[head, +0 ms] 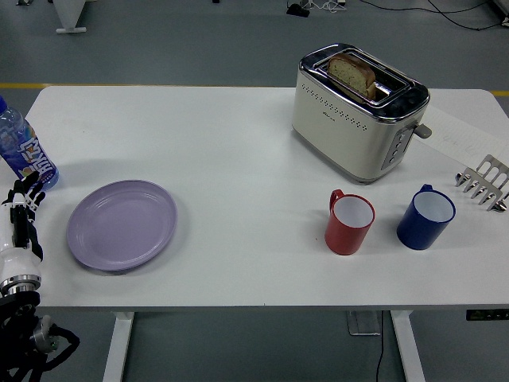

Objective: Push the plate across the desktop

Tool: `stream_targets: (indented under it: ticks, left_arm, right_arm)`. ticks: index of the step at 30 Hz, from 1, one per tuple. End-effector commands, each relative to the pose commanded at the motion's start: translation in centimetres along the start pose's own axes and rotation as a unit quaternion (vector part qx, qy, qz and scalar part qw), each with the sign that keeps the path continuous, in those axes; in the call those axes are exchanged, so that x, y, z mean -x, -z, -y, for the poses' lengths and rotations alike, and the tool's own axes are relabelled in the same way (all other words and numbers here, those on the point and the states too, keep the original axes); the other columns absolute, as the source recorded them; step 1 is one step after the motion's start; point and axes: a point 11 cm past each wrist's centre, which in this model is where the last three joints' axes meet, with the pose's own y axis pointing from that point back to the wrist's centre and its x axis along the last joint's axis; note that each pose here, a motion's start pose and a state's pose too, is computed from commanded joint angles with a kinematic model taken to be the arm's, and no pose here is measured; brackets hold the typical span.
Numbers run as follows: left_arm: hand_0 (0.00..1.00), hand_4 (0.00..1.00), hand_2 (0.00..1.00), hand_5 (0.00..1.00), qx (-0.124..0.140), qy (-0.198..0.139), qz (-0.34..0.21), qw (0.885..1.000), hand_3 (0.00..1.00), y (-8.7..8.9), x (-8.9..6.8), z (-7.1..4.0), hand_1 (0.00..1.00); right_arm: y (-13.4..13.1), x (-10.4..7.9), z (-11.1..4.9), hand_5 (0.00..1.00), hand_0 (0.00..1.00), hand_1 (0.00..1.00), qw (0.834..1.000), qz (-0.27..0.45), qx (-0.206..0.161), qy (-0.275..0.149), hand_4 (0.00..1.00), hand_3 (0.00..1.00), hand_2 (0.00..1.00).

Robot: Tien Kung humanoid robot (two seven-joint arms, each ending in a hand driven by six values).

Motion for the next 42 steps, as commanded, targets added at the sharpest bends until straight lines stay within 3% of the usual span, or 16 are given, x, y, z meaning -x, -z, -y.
stream_targets:
  ticks: [21, 42]
  left_arm:
    - [0.884, 0.463, 0.905, 0.998, -0.026, 0.017, -0.022, 0.999, 0.783, 1.6, 2.4, -1.0, 0.901]
    - [0.880, 0.463, 0.906, 0.998, -0.031, 0.041, -0.036, 0.998, 0.786, 2.0, 5.2, -1.4, 0.898]
  right_arm:
    - [0.2, 0.0, 0.0, 0.485, 0.551, 0.451, 1.000, -0.005, -0.002, -0.001, 0.300, 0.582, 0.595]
    - [0.4, -0.1, -0.1, 0.486, 0.551, 0.451, 1.000, -0.007, -0.004, -0.003, 0.300, 0.582, 0.595]
